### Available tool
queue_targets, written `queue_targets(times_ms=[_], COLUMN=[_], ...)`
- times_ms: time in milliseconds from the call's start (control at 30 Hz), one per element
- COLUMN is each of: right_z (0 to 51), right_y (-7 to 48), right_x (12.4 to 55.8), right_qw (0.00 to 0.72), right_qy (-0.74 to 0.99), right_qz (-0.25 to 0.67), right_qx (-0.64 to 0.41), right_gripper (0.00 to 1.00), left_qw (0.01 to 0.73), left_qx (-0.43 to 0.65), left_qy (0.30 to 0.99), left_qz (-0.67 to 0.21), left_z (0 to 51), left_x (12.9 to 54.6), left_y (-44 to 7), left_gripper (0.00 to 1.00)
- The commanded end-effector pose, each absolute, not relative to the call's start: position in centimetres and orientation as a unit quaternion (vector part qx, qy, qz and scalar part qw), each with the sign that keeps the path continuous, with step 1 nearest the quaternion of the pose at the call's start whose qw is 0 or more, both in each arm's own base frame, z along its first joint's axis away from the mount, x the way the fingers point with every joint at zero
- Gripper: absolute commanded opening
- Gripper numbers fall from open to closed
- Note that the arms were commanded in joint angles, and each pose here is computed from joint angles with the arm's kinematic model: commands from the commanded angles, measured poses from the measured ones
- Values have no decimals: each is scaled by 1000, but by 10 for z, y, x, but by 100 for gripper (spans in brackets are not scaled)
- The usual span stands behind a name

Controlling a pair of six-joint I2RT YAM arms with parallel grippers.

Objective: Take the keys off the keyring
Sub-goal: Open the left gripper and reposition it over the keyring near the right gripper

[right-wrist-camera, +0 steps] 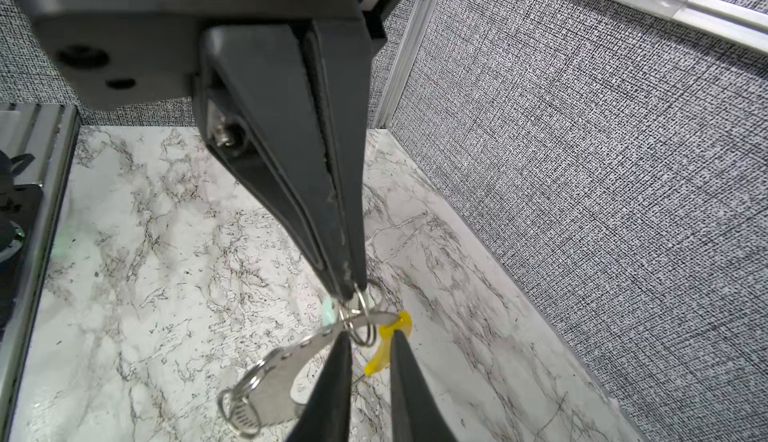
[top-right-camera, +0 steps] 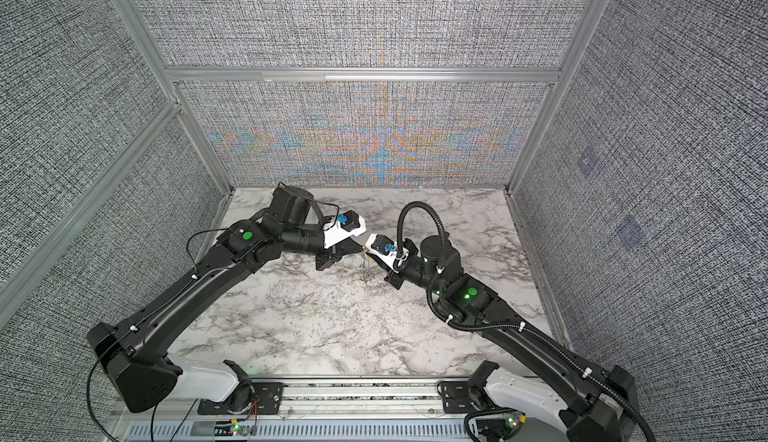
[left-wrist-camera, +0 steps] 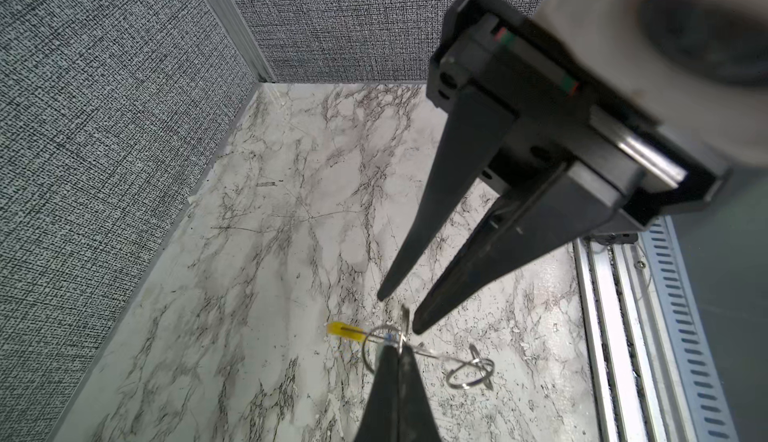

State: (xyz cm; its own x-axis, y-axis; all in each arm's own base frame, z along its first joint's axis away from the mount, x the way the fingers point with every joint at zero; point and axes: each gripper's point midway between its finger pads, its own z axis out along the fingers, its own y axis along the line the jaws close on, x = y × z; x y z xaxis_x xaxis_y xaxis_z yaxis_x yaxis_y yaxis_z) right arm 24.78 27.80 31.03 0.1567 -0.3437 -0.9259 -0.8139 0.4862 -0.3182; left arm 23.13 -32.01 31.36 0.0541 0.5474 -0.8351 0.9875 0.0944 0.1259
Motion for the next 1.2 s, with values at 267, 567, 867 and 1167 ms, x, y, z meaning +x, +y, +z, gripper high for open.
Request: queue_targets(times_ms=[267, 567, 867, 1167], right_z=[319, 313, 310, 317], right_y=[287, 288, 289, 289], right_x=[241, 233, 227, 227], right_qw=[595, 574, 559, 577], right_qy=[614, 614, 608, 587], right_qz=[244, 257, 282, 310], right_qx=[-459, -477, -488, -476], right_gripper=[11, 0, 0, 0], left_qw=[390, 391, 408, 462], left_qx=[626, 637, 643, 595], left_qy=[614, 603, 584, 599], left_qz=[-280, -279, -281, -273], left_z=[313, 311, 317, 327], left_x=[225, 219, 215, 232], left_y=[-320, -317, -317, -297], left_gripper=[0, 0, 0, 37])
